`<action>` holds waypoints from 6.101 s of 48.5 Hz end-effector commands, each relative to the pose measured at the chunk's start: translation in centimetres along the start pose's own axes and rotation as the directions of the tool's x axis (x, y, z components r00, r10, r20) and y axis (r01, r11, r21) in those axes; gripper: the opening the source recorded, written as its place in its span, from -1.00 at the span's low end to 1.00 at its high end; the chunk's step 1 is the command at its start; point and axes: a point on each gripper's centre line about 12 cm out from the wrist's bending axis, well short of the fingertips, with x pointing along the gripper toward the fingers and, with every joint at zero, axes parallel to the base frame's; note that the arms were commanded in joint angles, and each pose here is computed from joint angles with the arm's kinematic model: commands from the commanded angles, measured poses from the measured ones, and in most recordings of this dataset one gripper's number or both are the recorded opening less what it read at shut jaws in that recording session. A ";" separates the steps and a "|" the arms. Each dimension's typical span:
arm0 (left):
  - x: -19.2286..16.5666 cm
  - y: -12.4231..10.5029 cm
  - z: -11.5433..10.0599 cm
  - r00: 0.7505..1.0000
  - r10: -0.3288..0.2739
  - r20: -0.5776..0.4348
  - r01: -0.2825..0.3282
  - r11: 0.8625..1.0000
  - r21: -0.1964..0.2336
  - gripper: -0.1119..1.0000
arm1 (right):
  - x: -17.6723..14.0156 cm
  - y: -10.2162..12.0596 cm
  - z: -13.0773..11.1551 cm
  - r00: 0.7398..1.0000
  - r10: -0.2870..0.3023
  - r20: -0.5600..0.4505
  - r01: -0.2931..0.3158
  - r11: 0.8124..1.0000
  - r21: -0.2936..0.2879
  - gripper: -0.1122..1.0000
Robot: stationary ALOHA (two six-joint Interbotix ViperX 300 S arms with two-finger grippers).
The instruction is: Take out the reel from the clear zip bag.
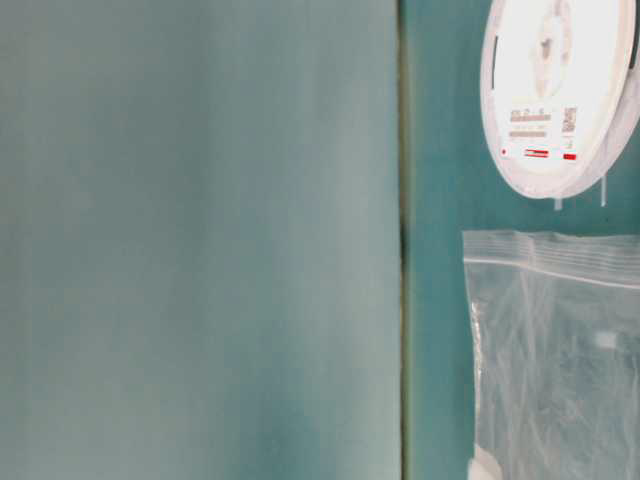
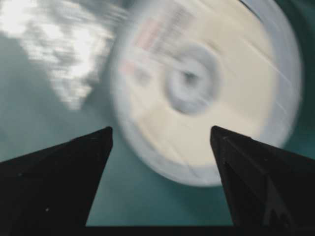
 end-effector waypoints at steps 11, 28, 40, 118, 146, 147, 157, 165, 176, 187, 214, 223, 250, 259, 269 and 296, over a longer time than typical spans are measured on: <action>-3.3 -2.5 0.6 0.996 -0.091 0.018 0.085 0.972 0.220 0.85 | -3.5 2.5 0.6 0.989 0.132 0.064 -0.105 0.940 -0.326 0.90; -6.9 -5.6 2.2 0.956 -0.267 0.119 0.159 0.817 0.555 0.84 | -5.0 4.0 -0.4 0.975 0.221 0.037 -0.151 0.769 -0.621 0.90; -9.3 -6.6 3.5 0.919 -0.343 0.195 0.175 0.797 0.578 0.79 | -6.3 4.7 0.1 0.953 0.292 0.078 -0.178 0.753 -0.633 0.90; -11.1 -7.6 4.0 0.884 -0.410 0.226 0.209 0.778 0.592 0.76 | -9.5 5.2 1.0 0.912 0.382 0.150 -0.193 0.721 -0.666 0.90; -11.1 -7.5 3.9 0.885 -0.408 0.224 0.209 0.778 0.592 0.76 | -9.6 5.0 0.9 0.913 0.379 0.149 -0.191 0.722 -0.665 0.90; -11.1 -7.5 3.9 0.885 -0.408 0.224 0.209 0.778 0.592 0.76 | -9.6 5.0 0.9 0.914 0.378 0.148 -0.190 0.721 -0.666 0.90; -11.0 -7.5 3.9 0.886 -0.407 0.223 0.209 0.778 0.592 0.76 | -9.6 5.0 0.9 0.913 0.379 0.149 -0.190 0.721 -0.666 0.90; -11.0 -7.5 3.9 0.886 -0.406 0.222 0.209 0.779 0.591 0.76 | -9.6 5.0 0.9 0.913 0.379 0.149 -0.190 0.721 -0.666 0.90; -11.0 -7.5 3.9 0.886 -0.406 0.222 0.209 0.779 0.591 0.76 | -9.6 5.0 0.9 0.913 0.379 0.149 -0.190 0.721 -0.666 0.90; -11.0 -7.5 3.8 0.887 -0.405 0.221 0.209 0.779 0.591 0.76 | -9.6 5.0 0.9 0.913 0.379 0.149 -0.190 0.721 -0.666 0.90; -11.0 -7.5 3.8 0.887 -0.405 0.221 0.210 0.780 0.590 0.76 | -9.6 4.9 0.8 0.916 0.373 0.146 -0.188 0.723 -0.665 0.90; -11.0 -7.5 3.8 0.887 -0.405 0.221 0.210 0.780 0.590 0.76 | -9.7 4.8 0.8 0.917 0.370 0.148 -0.185 0.725 -0.664 0.90; -10.9 -7.5 3.8 0.888 -0.405 0.220 0.211 0.781 0.587 0.76 | -9.9 4.7 0.8 0.919 0.366 0.149 -0.182 0.725 -0.664 0.90; -10.9 -7.5 3.8 0.888 -0.405 0.220 0.211 0.782 0.586 0.76 | -9.9 4.7 0.8 0.919 0.366 0.149 -0.182 0.725 -0.664 0.90; -10.9 -7.4 3.8 0.888 -0.404 0.219 0.211 0.782 0.586 0.76 | -9.9 4.6 0.8 0.923 0.358 0.144 -0.179 0.727 -0.663 0.90; -10.8 -7.3 3.6 0.890 -0.401 0.215 0.211 0.782 0.586 0.76 | -9.9 4.6 0.8 0.924 0.356 0.142 -0.177 0.727 -0.663 0.90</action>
